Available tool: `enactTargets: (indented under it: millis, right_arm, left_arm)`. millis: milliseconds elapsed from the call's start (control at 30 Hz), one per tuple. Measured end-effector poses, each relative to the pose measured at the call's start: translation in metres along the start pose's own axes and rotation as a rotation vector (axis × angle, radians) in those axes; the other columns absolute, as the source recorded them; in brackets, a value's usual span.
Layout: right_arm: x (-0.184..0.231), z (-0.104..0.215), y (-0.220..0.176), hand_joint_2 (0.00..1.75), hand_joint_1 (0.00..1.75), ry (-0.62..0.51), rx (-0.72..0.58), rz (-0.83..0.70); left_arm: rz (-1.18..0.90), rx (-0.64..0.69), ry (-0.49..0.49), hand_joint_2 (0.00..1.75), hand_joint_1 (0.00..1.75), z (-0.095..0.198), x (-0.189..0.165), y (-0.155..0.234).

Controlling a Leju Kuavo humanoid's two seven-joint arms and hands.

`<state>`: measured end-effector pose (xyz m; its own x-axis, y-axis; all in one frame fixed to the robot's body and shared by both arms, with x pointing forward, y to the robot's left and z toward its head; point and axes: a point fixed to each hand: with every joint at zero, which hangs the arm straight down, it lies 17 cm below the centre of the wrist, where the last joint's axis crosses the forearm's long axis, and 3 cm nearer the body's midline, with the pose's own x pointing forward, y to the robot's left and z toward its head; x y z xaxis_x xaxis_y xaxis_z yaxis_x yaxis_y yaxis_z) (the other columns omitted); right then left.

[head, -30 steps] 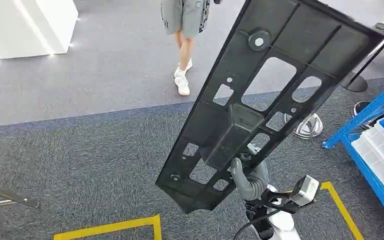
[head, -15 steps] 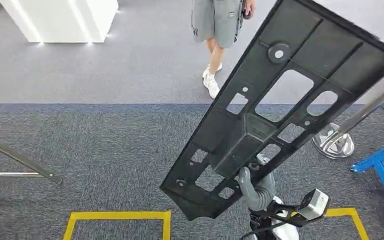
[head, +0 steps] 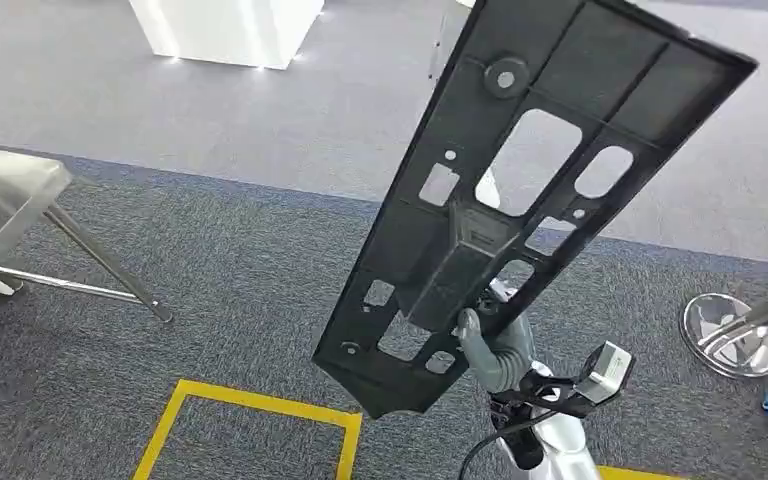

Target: Take the parts from the cabinet and place them on the table.

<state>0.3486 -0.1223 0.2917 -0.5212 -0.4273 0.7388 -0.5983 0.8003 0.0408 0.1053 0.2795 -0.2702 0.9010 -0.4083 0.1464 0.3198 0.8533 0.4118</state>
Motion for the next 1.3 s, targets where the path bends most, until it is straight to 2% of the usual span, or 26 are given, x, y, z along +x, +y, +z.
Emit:
enactTargets:
  millis: [233,400,633,833,1167,1300]
  right_arm:
    - [-0.001,-0.002,0.005,1.75,1.75,-0.007,0.01,-0.027]
    - [-0.003,-0.012,0.005,1.75,1.75,-0.007,0.036,-0.038]
    - [-0.002,-0.015,0.003,1.75,1.75,-0.031,0.036,-0.051]
    - [-0.012,0.004,0.004,1.75,1.75,0.016,-0.008,-0.029]
    - [-0.01,0.024,0.004,1.75,1.75,0.025,-0.063,0.006]
    - [-0.008,0.034,-0.001,1.75,1.75,0.036,-0.084,0.026]
  left_arm:
    - [0.019,0.035,-0.033,1.75,0.0,-0.001,0.009,0.008]
    - [0.109,0.047,0.032,1.75,0.0,-0.003,-0.002,0.014]
    - [0.072,0.033,0.066,1.75,0.0,-0.001,-0.017,0.006]
    - [0.036,0.014,0.065,1.75,0.0,0.003,-0.017,-0.003]
    - [-0.001,-0.013,0.12,1.75,0.0,0.005,-0.032,-0.009]
    - [0.007,0.008,0.073,1.75,0.0,0.003,-0.023,-0.004]
